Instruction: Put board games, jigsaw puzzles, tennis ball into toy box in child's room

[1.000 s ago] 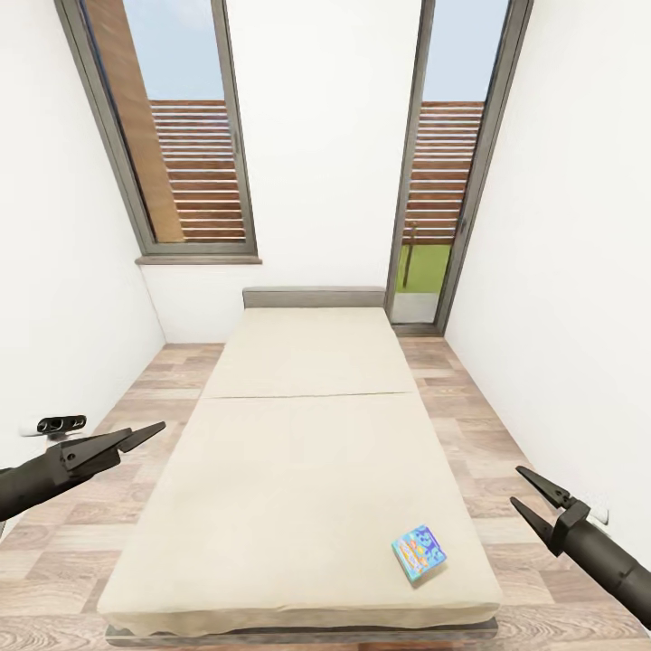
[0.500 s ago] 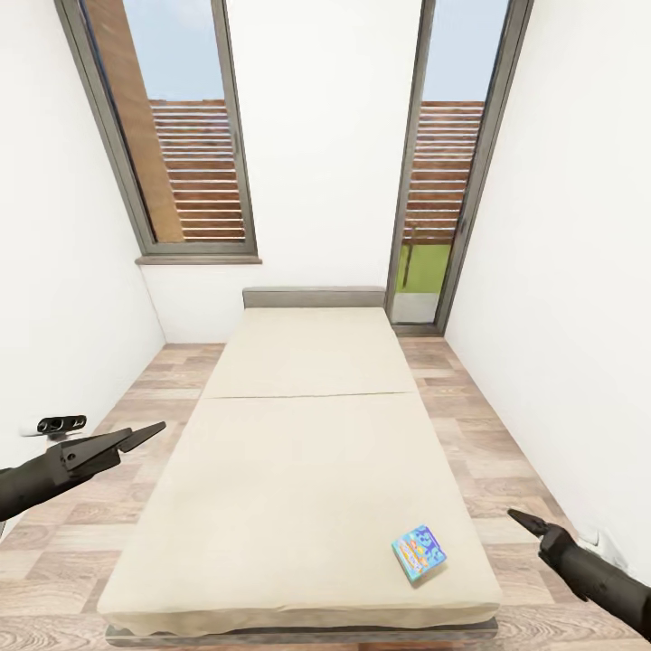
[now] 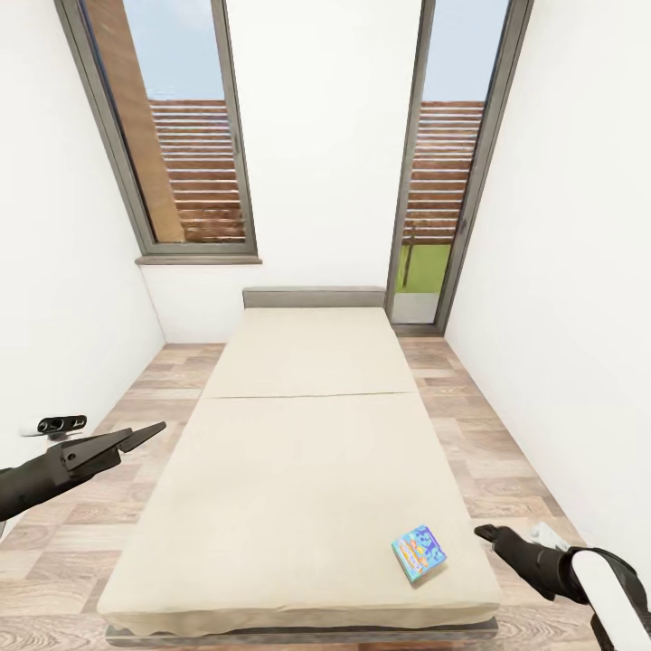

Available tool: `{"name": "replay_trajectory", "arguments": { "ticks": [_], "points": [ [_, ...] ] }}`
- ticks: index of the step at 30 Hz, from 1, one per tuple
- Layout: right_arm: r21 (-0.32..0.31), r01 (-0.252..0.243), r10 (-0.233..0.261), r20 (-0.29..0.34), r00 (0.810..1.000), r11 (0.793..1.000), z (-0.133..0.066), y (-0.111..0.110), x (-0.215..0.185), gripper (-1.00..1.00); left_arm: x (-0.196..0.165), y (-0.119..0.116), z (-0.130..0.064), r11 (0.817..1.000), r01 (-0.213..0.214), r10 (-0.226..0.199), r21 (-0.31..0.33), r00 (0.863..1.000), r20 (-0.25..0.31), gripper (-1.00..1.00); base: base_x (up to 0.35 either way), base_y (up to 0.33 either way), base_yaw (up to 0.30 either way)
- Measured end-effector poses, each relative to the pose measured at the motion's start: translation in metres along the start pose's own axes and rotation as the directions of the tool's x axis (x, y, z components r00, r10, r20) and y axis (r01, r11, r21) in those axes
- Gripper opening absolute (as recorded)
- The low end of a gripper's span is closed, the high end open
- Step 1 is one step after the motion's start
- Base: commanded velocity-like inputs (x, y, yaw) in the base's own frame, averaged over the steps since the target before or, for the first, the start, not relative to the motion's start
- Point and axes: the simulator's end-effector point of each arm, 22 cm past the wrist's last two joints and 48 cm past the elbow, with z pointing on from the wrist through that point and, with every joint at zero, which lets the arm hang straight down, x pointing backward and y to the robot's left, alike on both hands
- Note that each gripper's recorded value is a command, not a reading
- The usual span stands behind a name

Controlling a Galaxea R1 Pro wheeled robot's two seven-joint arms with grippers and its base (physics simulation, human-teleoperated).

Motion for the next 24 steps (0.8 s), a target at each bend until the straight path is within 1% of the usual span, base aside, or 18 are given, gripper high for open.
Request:
{"name": "replay_trajectory", "arguments": {
  "ticks": [3, 4, 10, 15, 18, 21, 22, 23, 24],
  "points": [
    [-0.005, 0.002, -0.002, -0.009, 1.000, 1.000, 0.003, 0.006, 0.005, 1.00, 0.000, 0.000, 0.000, 1.000, 0.000, 0.000, 0.000, 1.000, 0.000, 1.00, 0.000, 0.000, 0.000],
    [-0.012, 0.001, -0.001, -0.019, 1.000, 1.000, 0.005, 0.012, 0.010, 1.00, 0.000, 0.000, 0.000, 1.000, 0.000, 0.000, 0.000, 1.000, 0.000, 1.00, 0.000, 0.000, 0.000],
    [-0.015, 0.009, -0.010, -0.030, 0.999, 1.000, 0.007, 0.016, 0.015, 1.00, 0.000, 0.000, 0.000, 1.000, 0.000, 0.000, 0.001, 1.000, 0.000, 1.00, 0.000, 0.000, 0.000],
    [-0.021, 0.041, -0.042, -0.051, 0.998, 0.999, 0.011, 0.025, 0.026, 1.00, 0.000, 0.000, 0.000, 1.000, 0.001, -0.001, 0.001, 1.000, 0.001, 1.00, 0.000, 0.000, 0.000],
    [-0.023, 0.055, -0.056, -0.044, 0.997, 0.998, 0.013, 0.032, 0.024, 1.00, 0.001, 0.000, 0.001, 1.000, 0.001, -0.001, 0.002, 1.000, 0.001, 1.00, 0.000, 0.000, 0.000],
    [0.003, 0.090, -0.090, -0.032, 0.995, 0.996, 0.015, 0.035, 0.021, 1.00, 0.001, 0.000, 0.001, 1.000, 0.002, -0.002, 0.002, 1.000, 0.002, 1.00, 0.000, 0.000, 0.000],
    [0.032, 0.115, -0.114, -0.027, 0.993, 0.993, 0.016, 0.032, 0.020, 1.00, 0.001, 0.000, 0.001, 1.000, 0.002, -0.002, 0.003, 1.000, 0.002, 1.00, 0.000, 0.000, 0.000],
    [0.050, 0.129, -0.128, -0.024, 0.991, 0.990, 0.016, 0.031, 0.019, 1.00, 0.001, 0.000, 0.001, 1.000, 0.003, -0.003, 0.004, 1.000, 0.003, 1.00, 0.000, 0.000, 0.000],
    [0.084, 0.155, -0.154, -0.017, 0.988, 0.984, 0.017, 0.029, 0.016, 1.00, 0.001, 0.000, 0.002, 1.000, 0.003, -0.003, 0.004, 1.000, 0.003, 1.00, 0.000, 0.000, 0.000]
  ]
}}
